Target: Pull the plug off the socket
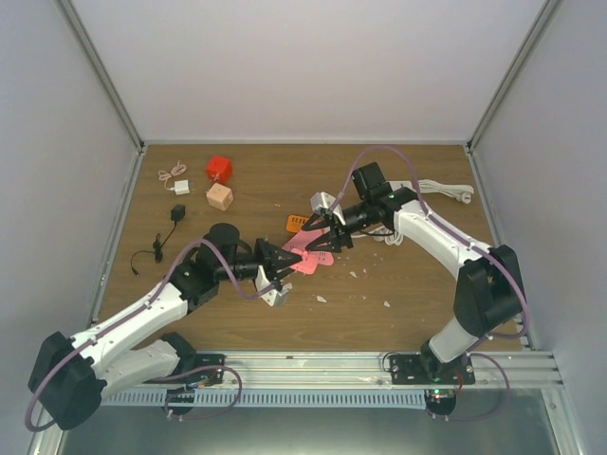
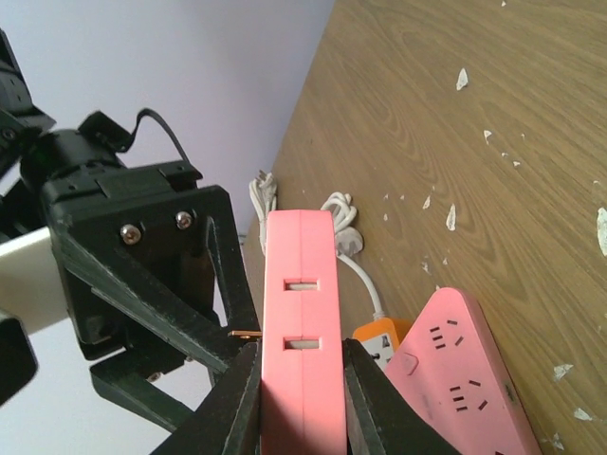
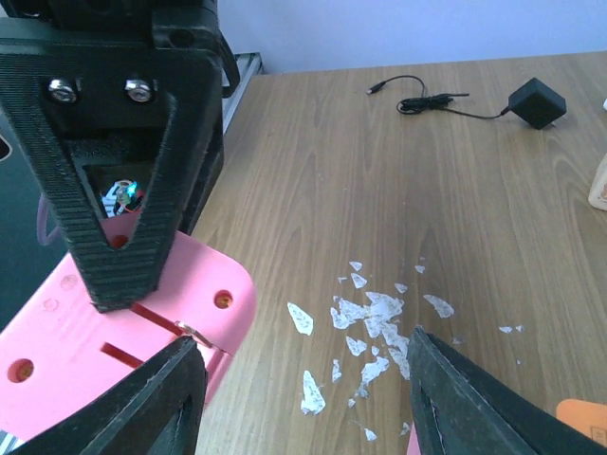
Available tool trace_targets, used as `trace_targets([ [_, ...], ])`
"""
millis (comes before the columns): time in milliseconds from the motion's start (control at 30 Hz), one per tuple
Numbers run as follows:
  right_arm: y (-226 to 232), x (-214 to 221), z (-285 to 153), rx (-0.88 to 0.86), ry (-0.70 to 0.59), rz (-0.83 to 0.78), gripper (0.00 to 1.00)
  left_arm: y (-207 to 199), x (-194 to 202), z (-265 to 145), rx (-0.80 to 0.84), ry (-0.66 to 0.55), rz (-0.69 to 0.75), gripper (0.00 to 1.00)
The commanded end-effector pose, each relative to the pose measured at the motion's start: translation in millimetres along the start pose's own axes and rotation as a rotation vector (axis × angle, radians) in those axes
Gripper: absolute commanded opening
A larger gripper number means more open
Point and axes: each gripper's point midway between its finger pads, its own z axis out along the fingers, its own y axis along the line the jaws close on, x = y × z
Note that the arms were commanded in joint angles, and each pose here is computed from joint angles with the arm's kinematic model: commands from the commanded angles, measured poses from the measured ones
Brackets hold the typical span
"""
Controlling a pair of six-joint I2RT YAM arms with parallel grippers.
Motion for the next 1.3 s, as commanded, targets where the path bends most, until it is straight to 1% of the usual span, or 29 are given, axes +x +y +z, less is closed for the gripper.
trace_targets([
  [0,12,-7,-1,-0.02,-0.012,-0.037,0.59,32,4,2,-0.076,0.021,-0.02,0.17],
  [167,13,-6,-1,-0.018,-0.007,-0.041,0.59,43,7,4,-0.091,0.031,-0.072,0.17],
  [467,14,-5,-1,-0.015,-0.003,-0.042,0.59,54,14,5,-0.126,0.054,-0.119,0.16],
  [867,22,1,-5,-0.002,0.026,-0.074,0.59,57,27,4,-0.136,0.089,-0.203,0.17],
  [1067,27,0,-3,-0.008,0.032,-0.105,0.59,58,32,5,-0.145,0.103,-0.213,0.17],
  [1267,27,-1,-2,-0.003,0.043,-0.117,0.59,50,29,4,-0.133,0.1,-0.152,0.17],
])
